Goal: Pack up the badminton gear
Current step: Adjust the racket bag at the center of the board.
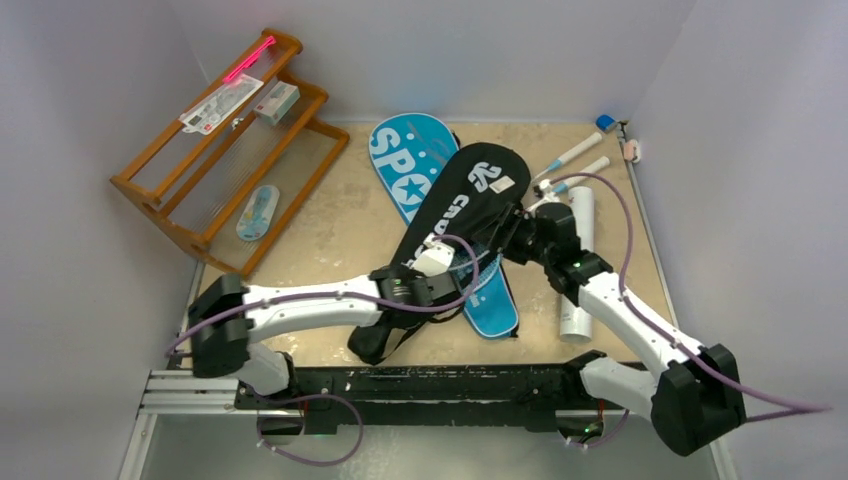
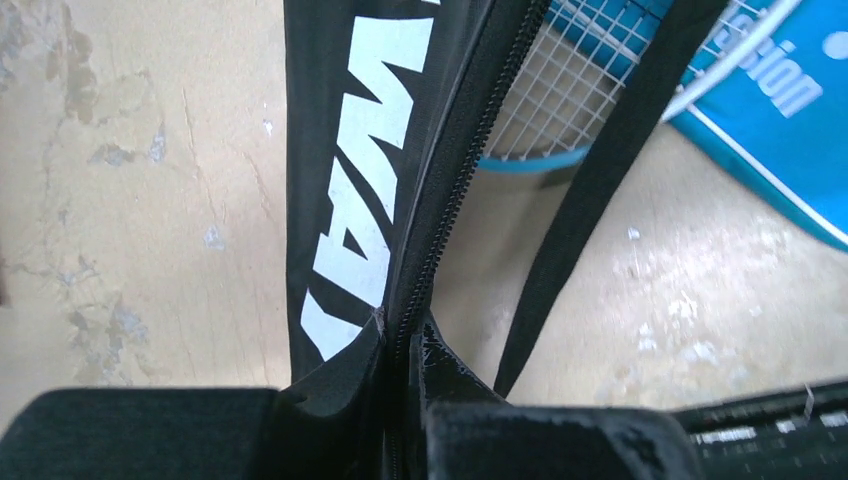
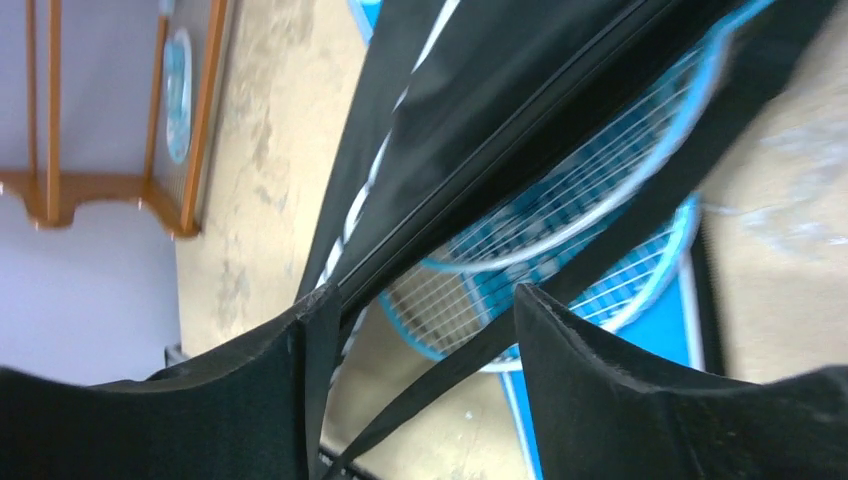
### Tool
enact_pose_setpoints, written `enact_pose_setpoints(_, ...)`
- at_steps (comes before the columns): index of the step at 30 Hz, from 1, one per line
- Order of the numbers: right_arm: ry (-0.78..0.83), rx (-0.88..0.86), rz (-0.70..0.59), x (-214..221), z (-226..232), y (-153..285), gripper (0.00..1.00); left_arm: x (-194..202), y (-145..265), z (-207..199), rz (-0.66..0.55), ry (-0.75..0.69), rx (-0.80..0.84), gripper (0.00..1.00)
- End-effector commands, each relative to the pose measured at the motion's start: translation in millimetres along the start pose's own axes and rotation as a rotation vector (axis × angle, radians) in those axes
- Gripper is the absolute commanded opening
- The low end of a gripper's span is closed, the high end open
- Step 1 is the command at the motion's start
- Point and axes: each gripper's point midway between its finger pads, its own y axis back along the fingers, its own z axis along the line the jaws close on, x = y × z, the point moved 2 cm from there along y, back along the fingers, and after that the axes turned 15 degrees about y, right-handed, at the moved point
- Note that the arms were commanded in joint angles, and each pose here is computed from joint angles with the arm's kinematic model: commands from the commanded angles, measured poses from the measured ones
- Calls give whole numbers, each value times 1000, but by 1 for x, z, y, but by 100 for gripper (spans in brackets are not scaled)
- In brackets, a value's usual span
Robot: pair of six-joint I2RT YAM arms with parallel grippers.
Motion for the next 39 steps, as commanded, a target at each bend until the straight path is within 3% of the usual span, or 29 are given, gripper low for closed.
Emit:
enact_pose_setpoints(1, -52, 122, -84, -34, -26, 17, 71, -9, 29, 5, -36, 95, 179, 0)
enact_pose_setpoints(5, -98, 251, -115, -50, -48, 21, 81, -2, 48, 14, -35, 171, 322, 0)
enact_pose_setpoints(13, -182, 380, -177, -85, -84, 12, 81, 5, 73, 32, -53, 288, 488, 0)
enact_pose_setpoints(18, -218, 396, -141, -98, -115, -9, 80, 12, 72, 41, -36, 289, 468, 0)
enact_pose_setpoints(23, -255, 380, -88, -92, -142, -32, 74, 18, 67, 45, -27, 286, 436, 0)
enact_pose_setpoints(30, -244, 250, -58, -100, -140, -58, 55, 21, 63, 50, -22, 285, 404, 0)
enact_pose_setpoints(39, -246, 236, -38, -103, -147, -78, 45, 23, 60, 56, -26, 291, 372, 0)
